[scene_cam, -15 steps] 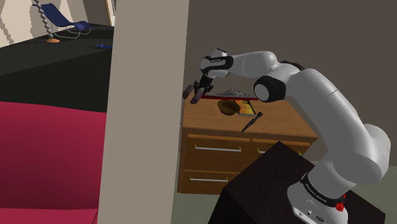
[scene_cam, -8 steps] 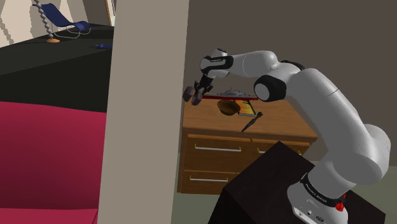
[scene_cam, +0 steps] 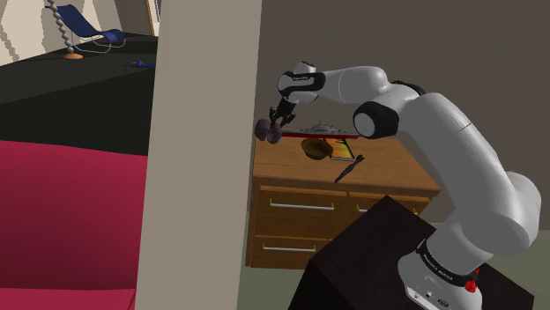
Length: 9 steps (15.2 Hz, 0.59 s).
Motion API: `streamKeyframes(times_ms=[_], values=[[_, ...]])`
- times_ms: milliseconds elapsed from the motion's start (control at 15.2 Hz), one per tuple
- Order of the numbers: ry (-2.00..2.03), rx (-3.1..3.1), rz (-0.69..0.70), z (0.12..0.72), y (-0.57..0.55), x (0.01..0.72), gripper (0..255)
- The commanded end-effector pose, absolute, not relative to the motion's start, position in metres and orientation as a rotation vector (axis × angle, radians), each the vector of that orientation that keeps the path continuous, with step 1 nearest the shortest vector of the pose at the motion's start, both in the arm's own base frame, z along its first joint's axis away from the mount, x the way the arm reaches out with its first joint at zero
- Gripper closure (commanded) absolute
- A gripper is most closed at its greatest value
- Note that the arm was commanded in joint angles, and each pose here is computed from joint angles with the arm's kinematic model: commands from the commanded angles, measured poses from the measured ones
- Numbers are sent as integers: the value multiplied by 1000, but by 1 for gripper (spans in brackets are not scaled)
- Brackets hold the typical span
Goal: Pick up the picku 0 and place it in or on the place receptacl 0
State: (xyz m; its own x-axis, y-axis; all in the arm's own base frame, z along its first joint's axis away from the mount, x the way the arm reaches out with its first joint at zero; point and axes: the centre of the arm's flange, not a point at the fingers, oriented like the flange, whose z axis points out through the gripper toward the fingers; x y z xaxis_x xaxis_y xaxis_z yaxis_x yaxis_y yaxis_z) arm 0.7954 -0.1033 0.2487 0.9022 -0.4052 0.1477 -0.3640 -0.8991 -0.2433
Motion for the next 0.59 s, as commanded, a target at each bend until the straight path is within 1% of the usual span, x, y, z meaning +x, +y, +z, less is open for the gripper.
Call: streamKeyframes(times_ms=[0,528], values=[[585,-2857,-288,260,-103,795,255],[585,-2857,-288,302,-103,795,255]])
